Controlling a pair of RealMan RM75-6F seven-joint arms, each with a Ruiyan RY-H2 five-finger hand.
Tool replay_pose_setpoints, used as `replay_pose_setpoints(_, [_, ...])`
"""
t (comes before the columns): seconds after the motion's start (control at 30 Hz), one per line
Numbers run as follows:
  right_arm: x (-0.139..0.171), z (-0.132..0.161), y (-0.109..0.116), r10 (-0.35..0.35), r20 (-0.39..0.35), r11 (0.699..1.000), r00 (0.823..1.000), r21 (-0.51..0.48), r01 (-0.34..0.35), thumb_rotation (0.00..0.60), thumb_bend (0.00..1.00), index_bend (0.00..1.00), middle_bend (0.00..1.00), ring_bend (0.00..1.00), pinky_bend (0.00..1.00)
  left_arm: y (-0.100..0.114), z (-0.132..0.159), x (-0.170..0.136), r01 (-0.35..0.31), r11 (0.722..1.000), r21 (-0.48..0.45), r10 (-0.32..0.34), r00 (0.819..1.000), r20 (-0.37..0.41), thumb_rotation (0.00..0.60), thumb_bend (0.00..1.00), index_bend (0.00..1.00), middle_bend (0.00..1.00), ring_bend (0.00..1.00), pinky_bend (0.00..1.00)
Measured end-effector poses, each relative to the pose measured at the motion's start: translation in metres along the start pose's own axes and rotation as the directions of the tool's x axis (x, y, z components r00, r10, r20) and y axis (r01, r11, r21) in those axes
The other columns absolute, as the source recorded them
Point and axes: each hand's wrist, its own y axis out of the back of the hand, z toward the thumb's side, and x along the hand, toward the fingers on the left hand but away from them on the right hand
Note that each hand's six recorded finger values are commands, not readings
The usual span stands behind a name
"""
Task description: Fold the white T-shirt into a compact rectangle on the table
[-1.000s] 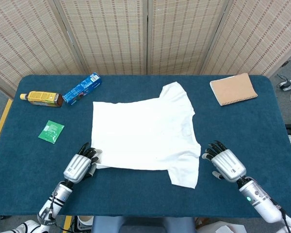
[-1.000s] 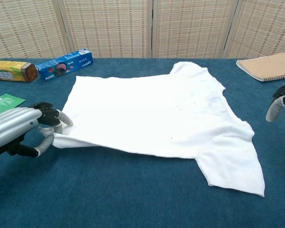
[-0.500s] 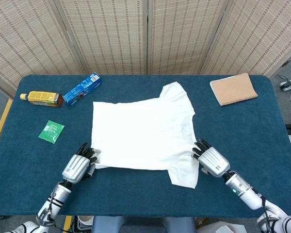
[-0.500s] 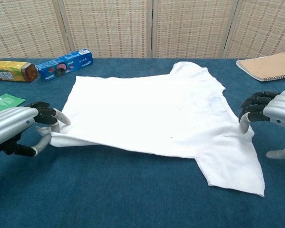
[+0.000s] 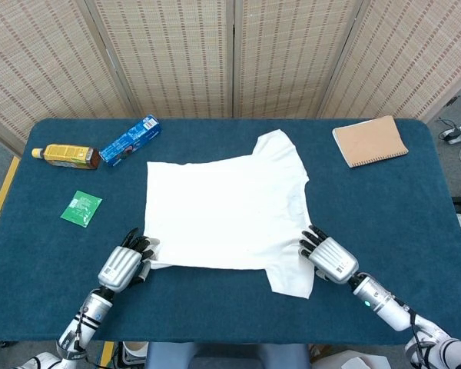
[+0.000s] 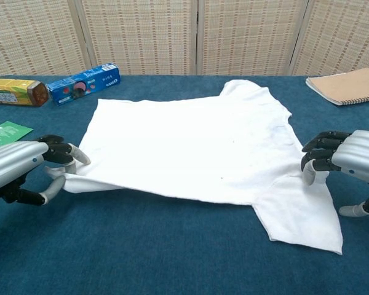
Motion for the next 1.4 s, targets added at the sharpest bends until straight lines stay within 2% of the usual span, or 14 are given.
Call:
replay_pose_setpoints(0.3, [-0.006, -0.002, -0.003, 0.001, -0.003, 1.000, 1.000, 0.009, -0.001, 0.600, 0.08, 0.39, 0.30, 0.15, 0.12, 0.001, -0.001, 0.001, -0.004, 1.000, -0.004, 0.004, 1.000, -0.004, 0.600, 0.59, 0.71, 0.25, 0.19, 0.00])
replay_pose_setpoints(0.87, [-0.015, 0.007, 0.001, -0.042, -0.043, 0.999, 0.998, -0.008, 0.041, 0.600, 0.29, 0.40, 0.31, 0.15, 0.12, -0.001, -0.005, 0.001, -0.003, 1.000, -0.012, 0.002, 1.000, -0.010, 0.600, 0.59, 0.71, 0.25, 0.19, 0.00])
replay_pose_setpoints(1.27, [-0.010, 0.011, 0.001, -0.062, -0.058, 0.997, 0.996, -0.044, 0.060, 0.600, 0.42, 0.68, 0.45, 0.21, 0.13, 0.000, -0.012, 0.002, -0.008, 1.000, -0.025, 0.008, 1.000, -0.025, 0.600, 0.59, 0.71, 0.26, 0.19, 0.00])
replay_pose_setpoints(1.4, [-0.009, 0.014, 0.005, -0.078, -0.061, 0.995, 0.995, -0.064, 0.074, 0.600, 0.46, 0.73, 0.49, 0.25, 0.14, 0.001, -0.015, 0.001, -0.011, 0.999, -0.031, 0.010, 0.999, -0.033, 0.600, 0.59, 0.72, 0.36, 0.26, 0.00])
